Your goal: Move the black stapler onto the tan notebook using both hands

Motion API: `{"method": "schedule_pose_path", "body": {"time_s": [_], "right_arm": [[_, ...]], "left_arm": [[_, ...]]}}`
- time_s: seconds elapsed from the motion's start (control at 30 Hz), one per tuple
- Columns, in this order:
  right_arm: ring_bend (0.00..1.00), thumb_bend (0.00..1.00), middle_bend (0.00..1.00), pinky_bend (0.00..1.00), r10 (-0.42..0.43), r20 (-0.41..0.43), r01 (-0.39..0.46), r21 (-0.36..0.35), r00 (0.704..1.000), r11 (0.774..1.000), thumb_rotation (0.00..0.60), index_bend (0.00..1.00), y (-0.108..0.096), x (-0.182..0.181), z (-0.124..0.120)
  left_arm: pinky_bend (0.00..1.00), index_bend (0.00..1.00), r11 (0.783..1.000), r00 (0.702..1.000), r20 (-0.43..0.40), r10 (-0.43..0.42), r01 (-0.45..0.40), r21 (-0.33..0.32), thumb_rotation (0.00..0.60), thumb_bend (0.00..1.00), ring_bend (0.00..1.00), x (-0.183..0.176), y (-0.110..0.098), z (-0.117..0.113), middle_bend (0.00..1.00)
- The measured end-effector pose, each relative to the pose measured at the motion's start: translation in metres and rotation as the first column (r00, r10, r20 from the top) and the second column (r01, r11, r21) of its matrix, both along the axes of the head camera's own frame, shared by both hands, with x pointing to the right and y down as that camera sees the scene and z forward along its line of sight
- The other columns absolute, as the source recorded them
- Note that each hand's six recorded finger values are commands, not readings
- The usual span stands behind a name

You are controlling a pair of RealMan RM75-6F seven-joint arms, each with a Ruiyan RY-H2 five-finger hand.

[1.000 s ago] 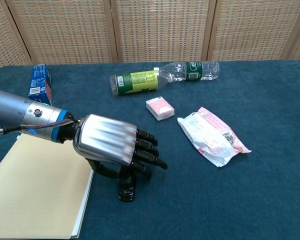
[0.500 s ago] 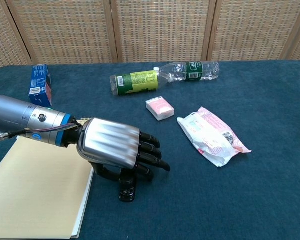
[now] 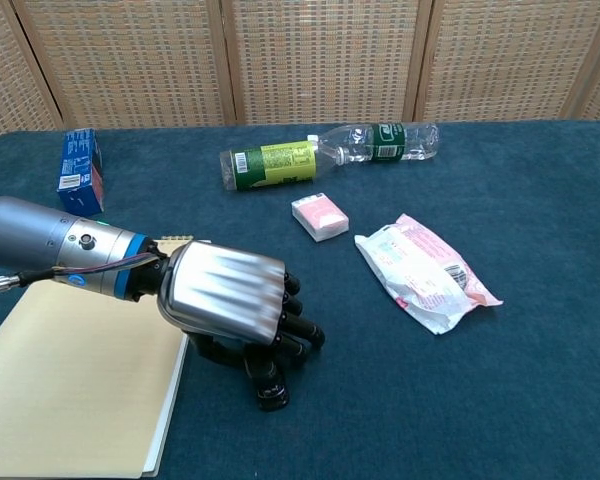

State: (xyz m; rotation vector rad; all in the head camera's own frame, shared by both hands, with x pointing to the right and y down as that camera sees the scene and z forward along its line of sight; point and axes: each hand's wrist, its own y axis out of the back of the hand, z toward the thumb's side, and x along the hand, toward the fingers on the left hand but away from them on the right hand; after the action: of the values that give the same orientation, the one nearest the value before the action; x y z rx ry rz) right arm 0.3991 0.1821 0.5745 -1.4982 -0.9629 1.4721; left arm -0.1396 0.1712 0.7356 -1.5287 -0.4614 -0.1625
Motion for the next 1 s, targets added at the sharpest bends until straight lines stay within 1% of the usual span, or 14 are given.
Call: {"method": "schedule_pose_path", "body": {"time_s": [0.2, 0.33, 0.5, 0.57, 0.63, 0.73, 0.83, 1.0], "right_arm": [[0.00, 0.00, 0.00, 0.00, -0.004, 0.004, 0.005, -0.003, 1.000, 1.000, 0.600, 0.00, 0.001, -0.002, 0.000], [0.00, 0.00, 0.00, 0.00, -0.007, 0.007, 0.007, -0.005, 1.000, 1.000, 0.600, 0.00, 0.001, -0.003, 0.000], [0.00, 0.00, 0.00, 0.00, -0.015, 0.015, 0.015, -0.006, 1.000, 1.000, 0.600, 0.00, 0.002, -0.006, -0.001], [0.00, 0.00, 0.00, 0.00, -0.020, 0.019, 0.020, -0.005, 1.000, 1.000, 0.600, 0.00, 0.003, -0.008, -0.002], [0.00, 0.00, 0.00, 0.00, -0.026, 0.021, 0.026, -0.005, 0.999, 1.000, 0.600, 0.00, 0.004, -0.010, -0.003], [0.00, 0.00, 0.00, 0.00, -0.033, 0.023, 0.033, -0.003, 0.999, 0.999, 0.600, 0.00, 0.005, -0.012, -0.004], [0.00, 0.00, 0.00, 0.00, -0.040, 0.025, 0.040, -0.004, 0.999, 0.999, 0.600, 0.00, 0.006, -0.014, -0.004], [0.00, 0.00, 0.00, 0.00, -0.049, 0.028, 0.049, -0.004, 0.998, 0.999, 0.600, 0.00, 0.008, -0.018, -0.005]], "left_arm": [[0.57, 0.77, 1.000, 1.000, -0.012, -0.014, 0.014, 0.022, 0.600, 0.58, 0.61, -0.008, -0.011, -0.006, 0.58], [0.57, 0.77, 0.999, 0.999, -0.032, -0.030, 0.031, 0.043, 0.600, 0.58, 0.61, -0.015, -0.025, -0.016, 0.58], [0.56, 0.77, 0.994, 0.994, -0.057, -0.090, 0.093, 0.057, 0.600, 0.58, 0.61, -0.033, -0.046, -0.032, 0.58], [0.56, 0.77, 0.989, 0.989, -0.065, -0.132, 0.135, 0.058, 0.600, 0.58, 0.61, -0.047, -0.054, -0.039, 0.58], [0.57, 0.77, 0.980, 0.980, -0.066, -0.187, 0.190, 0.058, 0.600, 0.58, 0.61, -0.068, -0.063, -0.046, 0.58], [0.57, 0.77, 0.961, 0.961, -0.051, -0.271, 0.273, 0.046, 0.600, 0.58, 0.61, -0.100, -0.068, -0.052, 0.58], [0.56, 0.77, 0.940, 0.941, -0.023, -0.339, 0.339, 0.025, 0.600, 0.58, 0.61, -0.128, -0.064, -0.054, 0.58], [0.56, 0.77, 0.918, 0.918, 0.032, -0.396, 0.396, -0.006, 0.600, 0.57, 0.61, -0.159, -0.051, -0.050, 0.58]]}}
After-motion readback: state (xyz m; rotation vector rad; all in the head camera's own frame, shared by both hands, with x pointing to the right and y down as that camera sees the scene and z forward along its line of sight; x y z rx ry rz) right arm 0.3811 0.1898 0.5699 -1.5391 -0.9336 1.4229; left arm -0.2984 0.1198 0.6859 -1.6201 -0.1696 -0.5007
